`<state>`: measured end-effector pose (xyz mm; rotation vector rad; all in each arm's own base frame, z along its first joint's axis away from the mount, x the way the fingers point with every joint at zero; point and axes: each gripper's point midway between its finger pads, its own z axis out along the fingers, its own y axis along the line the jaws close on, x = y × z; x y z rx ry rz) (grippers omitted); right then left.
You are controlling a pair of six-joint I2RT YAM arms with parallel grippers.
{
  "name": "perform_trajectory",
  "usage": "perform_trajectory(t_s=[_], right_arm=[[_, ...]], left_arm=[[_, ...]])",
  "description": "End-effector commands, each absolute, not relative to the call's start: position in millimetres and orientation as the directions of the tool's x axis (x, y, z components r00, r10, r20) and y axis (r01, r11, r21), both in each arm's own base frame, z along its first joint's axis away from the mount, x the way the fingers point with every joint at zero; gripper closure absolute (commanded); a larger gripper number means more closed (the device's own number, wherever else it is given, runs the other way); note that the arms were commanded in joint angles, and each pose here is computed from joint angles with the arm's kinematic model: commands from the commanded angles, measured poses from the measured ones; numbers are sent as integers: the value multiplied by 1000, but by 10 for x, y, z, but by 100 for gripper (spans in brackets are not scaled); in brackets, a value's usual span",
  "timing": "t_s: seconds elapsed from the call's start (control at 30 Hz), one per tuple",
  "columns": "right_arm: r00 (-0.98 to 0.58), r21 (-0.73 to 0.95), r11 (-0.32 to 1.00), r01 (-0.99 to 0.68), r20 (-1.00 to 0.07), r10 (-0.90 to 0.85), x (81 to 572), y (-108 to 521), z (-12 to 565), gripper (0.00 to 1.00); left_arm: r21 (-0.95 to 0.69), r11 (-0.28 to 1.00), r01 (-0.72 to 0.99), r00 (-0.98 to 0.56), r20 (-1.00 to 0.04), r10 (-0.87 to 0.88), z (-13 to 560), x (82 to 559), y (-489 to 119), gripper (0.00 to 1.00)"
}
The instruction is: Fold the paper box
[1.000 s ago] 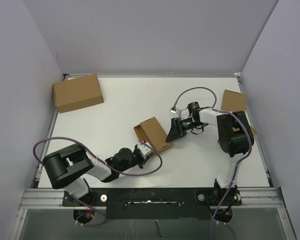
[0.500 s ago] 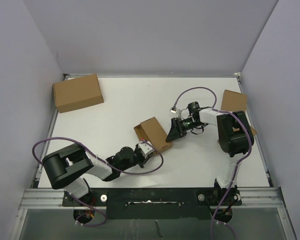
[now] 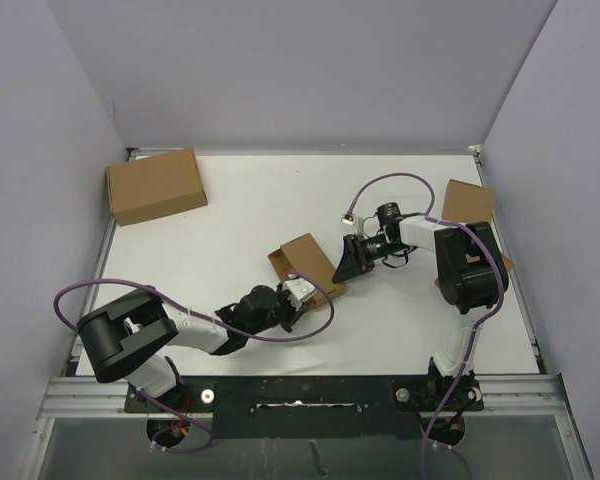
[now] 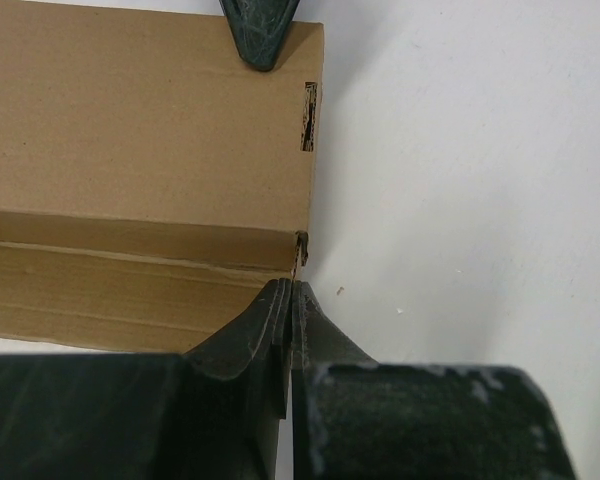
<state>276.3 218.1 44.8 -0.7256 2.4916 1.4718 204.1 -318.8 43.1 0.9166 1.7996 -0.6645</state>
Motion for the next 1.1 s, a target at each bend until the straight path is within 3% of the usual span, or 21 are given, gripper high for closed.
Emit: perform_trajectory(t_s=[0.0,0.27,0.47,0.9,1.07], right_arm=[[-853,697,498,-516,-367,-370,2854,2032,148,62],[-854,698,497,-515,-364,-373,2846,2035,141,61],[-853,697,497,-517,-366,-373,2851,2037,146,62],[-851,696,497,-518,-366,-375,2854,2031,142,61],[-852,697,496,-517,-366,-374,2853,2032,147,61]], left_arm=[[-63,586,808,-240,-943,229,752,2161,-3312,100],[-79,608,790,-278,-930,241,811,2216,-3355,100],[-106,629,770,-314,-921,229,878,2234,-3367,93],[-212,684,698,-426,-890,159,1227,2179,-3257,69],[-410,723,556,-588,-809,-6,1432,2147,-3007,58]])
